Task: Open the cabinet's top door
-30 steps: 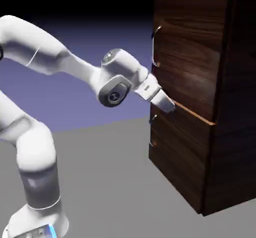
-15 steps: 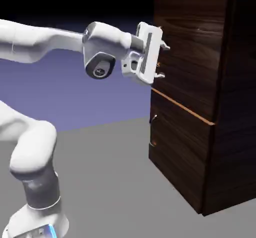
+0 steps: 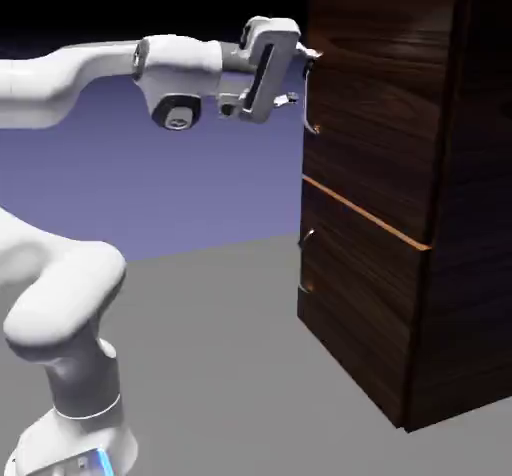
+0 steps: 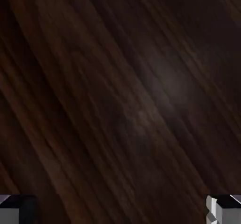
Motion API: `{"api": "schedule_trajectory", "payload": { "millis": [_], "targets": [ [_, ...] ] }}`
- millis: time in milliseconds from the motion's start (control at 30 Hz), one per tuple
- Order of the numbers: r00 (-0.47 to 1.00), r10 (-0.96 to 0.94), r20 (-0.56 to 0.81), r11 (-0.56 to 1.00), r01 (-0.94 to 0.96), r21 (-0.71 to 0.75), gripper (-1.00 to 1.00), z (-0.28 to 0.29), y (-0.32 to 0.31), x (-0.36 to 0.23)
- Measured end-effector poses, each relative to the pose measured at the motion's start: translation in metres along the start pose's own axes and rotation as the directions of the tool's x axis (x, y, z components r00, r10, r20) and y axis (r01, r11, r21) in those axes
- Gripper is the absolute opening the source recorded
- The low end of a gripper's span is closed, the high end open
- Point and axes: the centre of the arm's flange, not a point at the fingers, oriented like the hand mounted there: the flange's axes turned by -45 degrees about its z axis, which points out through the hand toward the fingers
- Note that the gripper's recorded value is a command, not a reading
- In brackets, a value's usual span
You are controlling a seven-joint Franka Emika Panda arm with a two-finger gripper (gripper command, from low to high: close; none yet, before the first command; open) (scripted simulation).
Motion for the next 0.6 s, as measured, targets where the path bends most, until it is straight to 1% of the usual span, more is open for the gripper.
{"api": "schedule_trajectory", "payload": {
  "millis": [100,200,300,433,467,500,600],
  "targets": [
    [0.983,0.181,0.027,0.983,-0.181,0.018,0.00,0.000,0.017,-0.010],
    [0.934,0.354,0.054,0.935,-0.355,0.022,0.00,0.003,0.037,-0.018],
    [0.854,0.514,0.077,0.856,-0.516,0.015,0.00,0.009,0.060,-0.023],
    [0.707,0.701,0.096,0.711,-0.704,-0.007,0.00,0.020,0.094,-0.024],
    [0.669,0.737,0.098,0.673,-0.739,-0.012,0.00,0.023,0.102,-0.024],
    [0.669,0.737,0.098,0.673,-0.739,-0.012,0.00,0.023,0.102,-0.024],
    [0.668,0.737,0.099,0.672,-0.740,-0.012,0.00,0.049,0.100,-0.027]
  ]
}}
